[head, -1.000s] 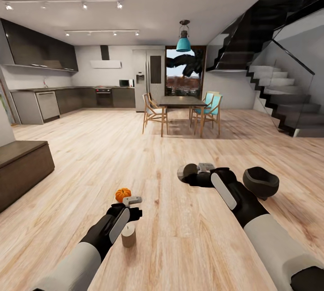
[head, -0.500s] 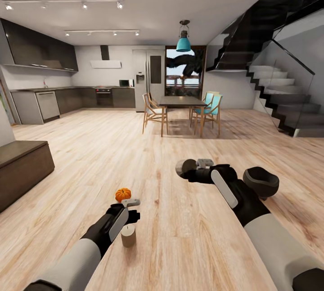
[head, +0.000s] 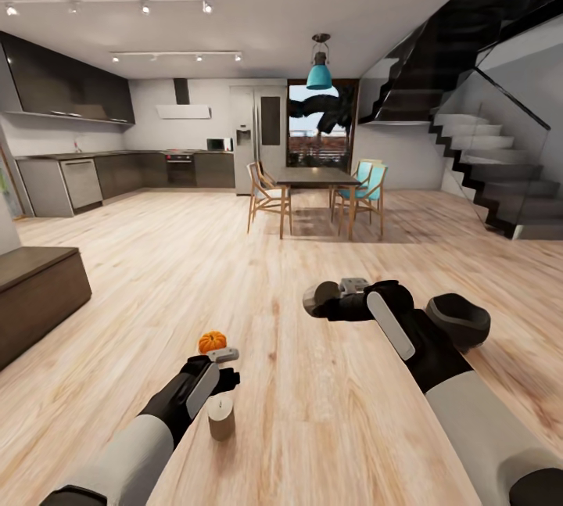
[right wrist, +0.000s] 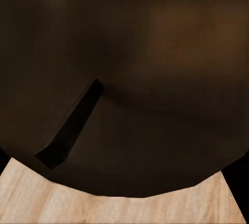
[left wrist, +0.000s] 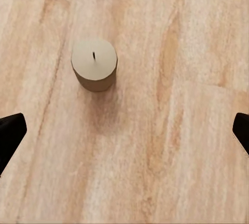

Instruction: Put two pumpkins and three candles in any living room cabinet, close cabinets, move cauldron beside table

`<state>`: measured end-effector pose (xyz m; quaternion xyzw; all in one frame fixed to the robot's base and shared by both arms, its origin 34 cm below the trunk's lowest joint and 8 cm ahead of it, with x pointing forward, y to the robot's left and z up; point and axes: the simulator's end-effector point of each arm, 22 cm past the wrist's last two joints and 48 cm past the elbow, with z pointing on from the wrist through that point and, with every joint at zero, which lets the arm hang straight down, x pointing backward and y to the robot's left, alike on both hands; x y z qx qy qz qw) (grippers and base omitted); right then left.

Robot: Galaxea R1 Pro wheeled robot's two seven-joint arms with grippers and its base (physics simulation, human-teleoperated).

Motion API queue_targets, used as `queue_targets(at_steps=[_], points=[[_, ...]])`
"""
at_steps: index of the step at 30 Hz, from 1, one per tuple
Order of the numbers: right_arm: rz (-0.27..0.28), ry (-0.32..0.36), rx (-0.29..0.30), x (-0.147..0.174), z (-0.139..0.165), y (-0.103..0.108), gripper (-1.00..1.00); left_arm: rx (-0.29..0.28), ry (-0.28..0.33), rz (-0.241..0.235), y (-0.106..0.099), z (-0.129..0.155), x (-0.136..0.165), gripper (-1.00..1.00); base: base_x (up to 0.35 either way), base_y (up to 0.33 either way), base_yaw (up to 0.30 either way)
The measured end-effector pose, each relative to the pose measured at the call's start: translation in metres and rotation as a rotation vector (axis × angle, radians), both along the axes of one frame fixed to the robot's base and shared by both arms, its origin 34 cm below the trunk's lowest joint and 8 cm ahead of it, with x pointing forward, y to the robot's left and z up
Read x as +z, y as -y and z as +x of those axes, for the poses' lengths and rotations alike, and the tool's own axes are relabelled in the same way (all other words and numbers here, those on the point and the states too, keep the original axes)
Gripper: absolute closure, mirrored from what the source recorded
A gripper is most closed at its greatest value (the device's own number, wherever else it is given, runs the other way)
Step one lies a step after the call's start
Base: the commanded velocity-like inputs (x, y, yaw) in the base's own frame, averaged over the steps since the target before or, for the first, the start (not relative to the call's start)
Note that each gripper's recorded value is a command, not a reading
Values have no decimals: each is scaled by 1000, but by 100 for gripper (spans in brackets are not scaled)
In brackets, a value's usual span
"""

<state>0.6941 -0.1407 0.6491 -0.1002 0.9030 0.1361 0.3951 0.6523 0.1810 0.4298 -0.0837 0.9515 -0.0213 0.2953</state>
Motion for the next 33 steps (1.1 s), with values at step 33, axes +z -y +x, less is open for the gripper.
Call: queue_targets(at_steps=[33], points=[[-1, -4, -1, -3, 1, 1, 100, -23, -225, 39, -15, -36, -40, -100, 150, 11, 0]])
